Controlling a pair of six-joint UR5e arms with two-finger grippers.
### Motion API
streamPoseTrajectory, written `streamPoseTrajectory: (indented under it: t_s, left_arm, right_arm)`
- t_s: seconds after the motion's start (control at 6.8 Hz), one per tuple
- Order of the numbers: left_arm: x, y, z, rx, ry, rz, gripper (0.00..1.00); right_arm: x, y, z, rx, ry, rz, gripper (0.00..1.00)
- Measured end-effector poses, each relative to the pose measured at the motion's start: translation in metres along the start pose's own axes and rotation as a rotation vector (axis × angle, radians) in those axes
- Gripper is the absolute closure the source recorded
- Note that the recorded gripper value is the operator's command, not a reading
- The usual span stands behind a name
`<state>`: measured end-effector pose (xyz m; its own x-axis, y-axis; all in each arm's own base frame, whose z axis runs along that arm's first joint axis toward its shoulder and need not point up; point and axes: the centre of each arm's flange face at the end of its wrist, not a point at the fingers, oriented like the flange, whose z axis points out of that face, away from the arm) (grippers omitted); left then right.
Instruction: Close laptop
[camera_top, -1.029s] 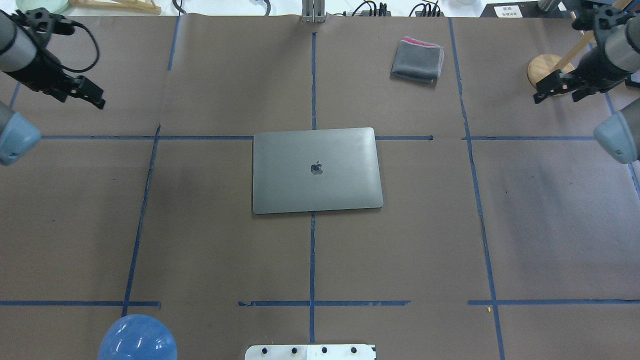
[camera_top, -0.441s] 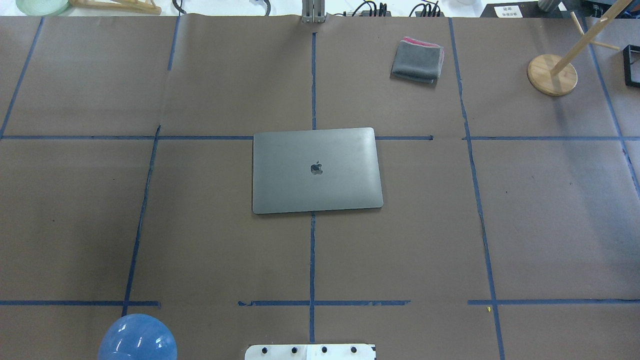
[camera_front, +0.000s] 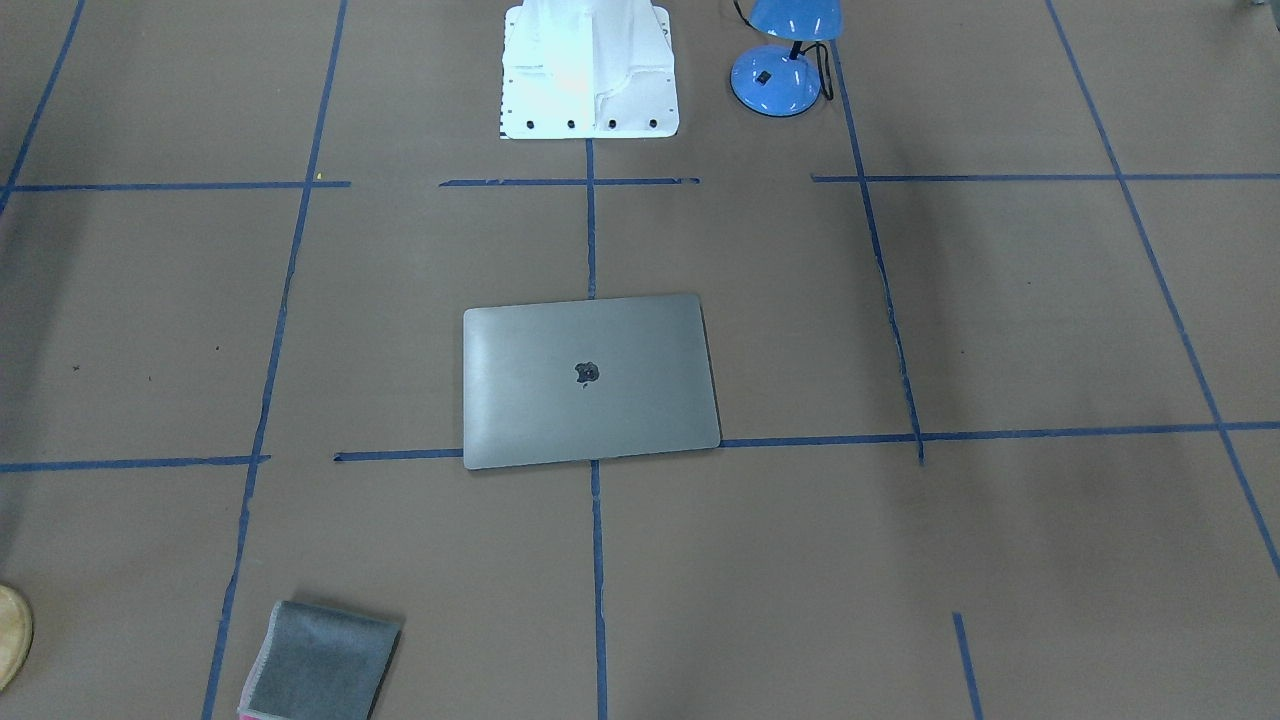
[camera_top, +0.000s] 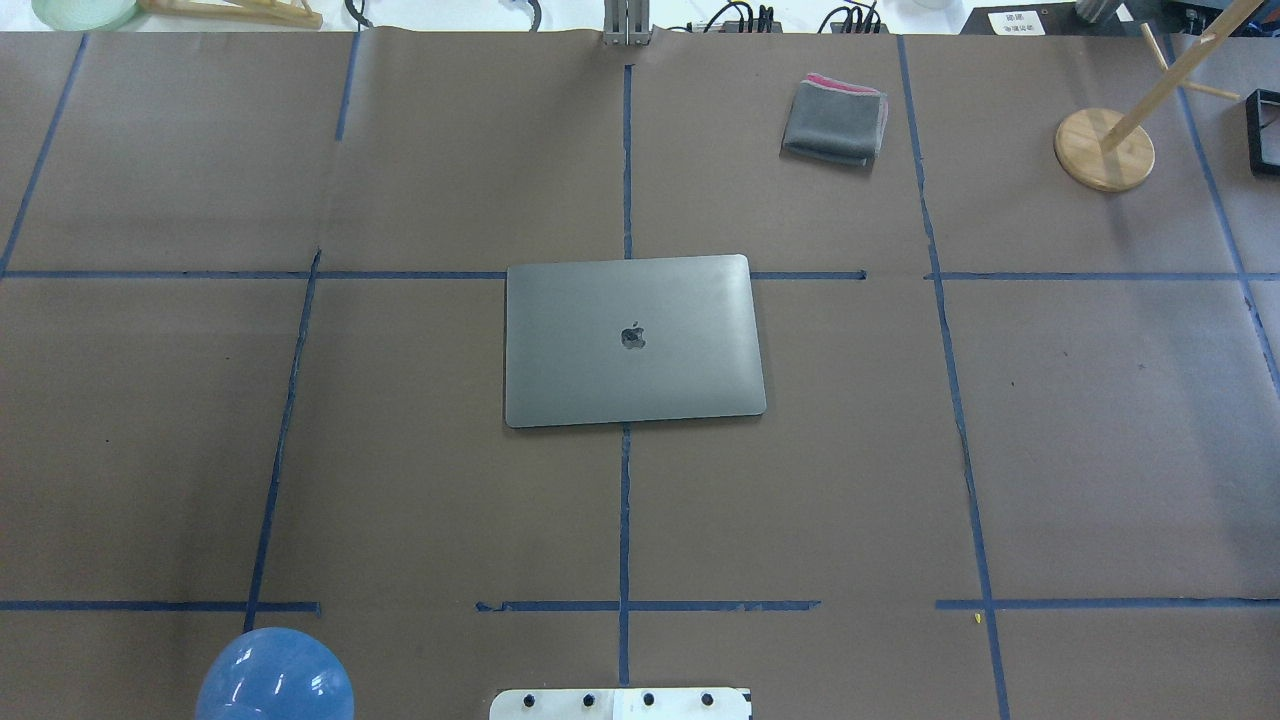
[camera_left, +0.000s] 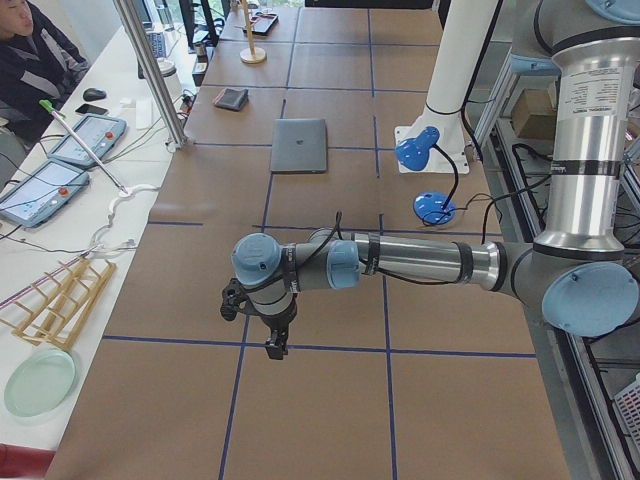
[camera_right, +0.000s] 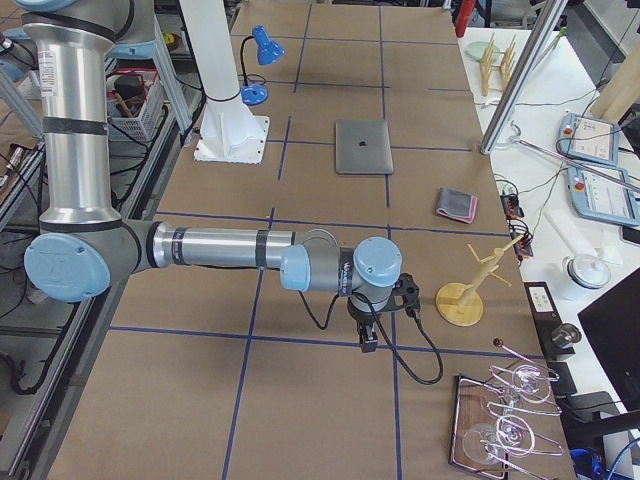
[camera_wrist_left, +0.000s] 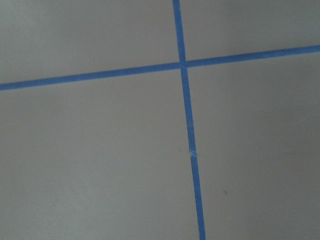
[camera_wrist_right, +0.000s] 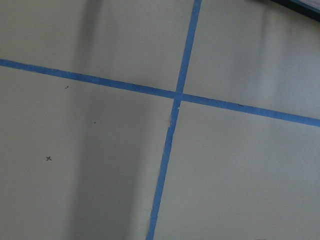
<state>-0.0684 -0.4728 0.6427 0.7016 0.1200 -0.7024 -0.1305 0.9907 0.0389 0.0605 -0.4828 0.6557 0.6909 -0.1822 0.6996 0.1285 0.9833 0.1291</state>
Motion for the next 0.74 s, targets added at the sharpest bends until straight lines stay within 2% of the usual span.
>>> streamPoseTrajectory:
  t_s: [0.74]
  left_arm:
    - [0.0032, -0.0019, -0.0038, 0.011, -0.008, 0.002, 0.00]
  right_arm:
    - [0.0008, 0.0028, 0.0006, -0.001, 0.002, 0.010, 0.00]
